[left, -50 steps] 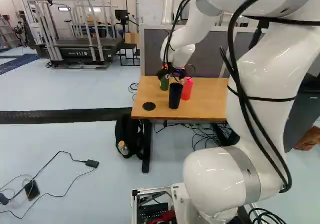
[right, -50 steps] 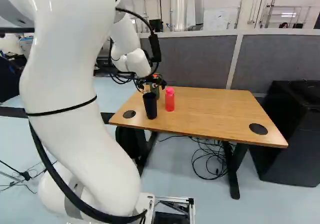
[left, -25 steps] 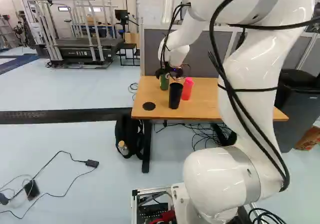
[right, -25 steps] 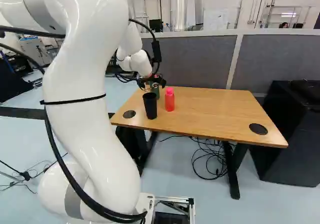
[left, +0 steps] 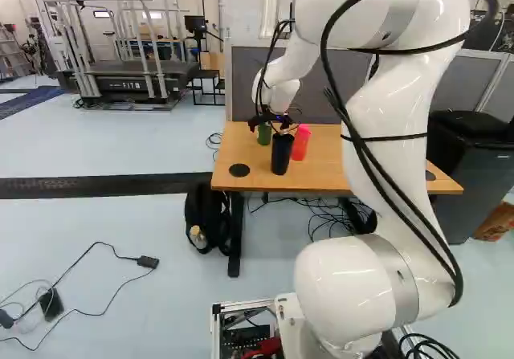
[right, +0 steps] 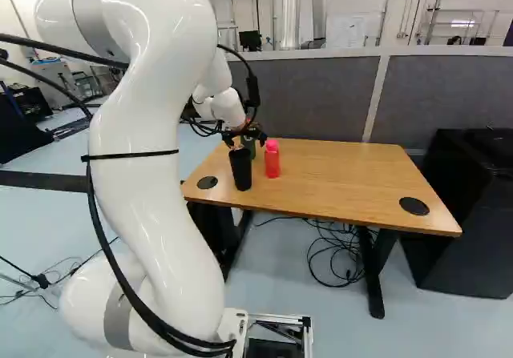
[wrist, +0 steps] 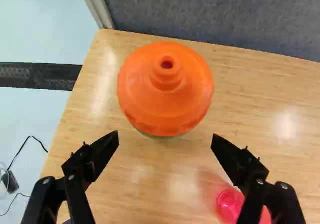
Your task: Pick up the green bottle from the table
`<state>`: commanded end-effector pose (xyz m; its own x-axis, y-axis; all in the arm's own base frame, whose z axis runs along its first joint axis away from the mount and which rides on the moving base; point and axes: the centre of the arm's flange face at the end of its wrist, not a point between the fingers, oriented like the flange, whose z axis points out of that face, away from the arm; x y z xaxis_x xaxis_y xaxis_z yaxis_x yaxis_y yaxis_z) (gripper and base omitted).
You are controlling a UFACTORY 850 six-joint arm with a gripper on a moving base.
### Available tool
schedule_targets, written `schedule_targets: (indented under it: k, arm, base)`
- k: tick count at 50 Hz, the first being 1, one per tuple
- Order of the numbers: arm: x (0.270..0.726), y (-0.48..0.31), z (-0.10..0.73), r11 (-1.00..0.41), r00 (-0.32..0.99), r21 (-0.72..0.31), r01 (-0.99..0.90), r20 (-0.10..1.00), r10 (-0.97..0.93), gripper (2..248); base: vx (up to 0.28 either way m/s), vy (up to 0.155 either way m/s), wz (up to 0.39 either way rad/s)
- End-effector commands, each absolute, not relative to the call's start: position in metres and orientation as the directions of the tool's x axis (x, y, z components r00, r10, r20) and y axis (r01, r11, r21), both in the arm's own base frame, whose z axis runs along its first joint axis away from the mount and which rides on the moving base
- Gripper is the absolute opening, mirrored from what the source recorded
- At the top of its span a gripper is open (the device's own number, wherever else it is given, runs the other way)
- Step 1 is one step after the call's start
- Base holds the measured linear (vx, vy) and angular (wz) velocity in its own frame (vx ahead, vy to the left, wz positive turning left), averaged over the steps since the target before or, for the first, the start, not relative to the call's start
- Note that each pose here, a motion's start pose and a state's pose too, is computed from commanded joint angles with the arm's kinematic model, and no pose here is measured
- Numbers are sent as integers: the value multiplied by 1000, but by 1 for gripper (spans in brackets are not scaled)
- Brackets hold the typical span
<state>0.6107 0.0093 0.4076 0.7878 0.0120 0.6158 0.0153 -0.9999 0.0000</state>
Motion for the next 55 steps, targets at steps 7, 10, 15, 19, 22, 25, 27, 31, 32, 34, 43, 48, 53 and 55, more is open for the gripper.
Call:
schedule_targets:
  k: [7, 10, 15, 19, 22, 25, 27, 31, 32, 34, 43, 48, 53, 55]
  arm:
    - [620, 9, 398, -1000, 793, 0, 15, 609, 12, 247]
    - [623, 9, 395, -1000, 795, 0, 15, 607, 12, 247]
    - [628, 9, 392, -1000, 795, 0, 15, 607, 12, 247]
    - [632, 9, 391, -1000, 794, 0, 15, 608, 12, 247]
    - [634, 9, 391, -1000, 792, 0, 15, 610, 12, 247]
    - [637, 9, 390, -1000, 791, 0, 15, 611, 12, 247]
    - [638, 9, 390, -1000, 791, 0, 15, 612, 12, 247]
    - [641, 9, 390, -1000, 789, 0, 15, 614, 12, 247]
    - [642, 9, 390, -1000, 789, 0, 15, 614, 12, 247]
    - [642, 9, 390, -1000, 789, 0, 15, 615, 12, 247]
    - [643, 9, 389, -1000, 788, 0, 15, 615, 12, 247]
    - [643, 9, 389, -1000, 788, 0, 15, 615, 12, 240]
    - [643, 9, 389, -1000, 788, 0, 15, 615, 12, 203]
    - [643, 9, 389, -1000, 788, 0, 15, 615, 12, 203]
  base:
    - [0, 0, 0]
    - [0, 0, 0]
    - [0, 0, 0]
    - [0, 0, 0]
    - [0, 0, 0]
    - [0, 0, 0]
    - [0, 0, 0]
    - [0, 0, 0]
    - [0, 0, 0]
    - [0, 0, 0]
    - [0, 0, 0]
    - [0, 0, 0]
    - [0, 0, 0]
    - [0, 0, 0]
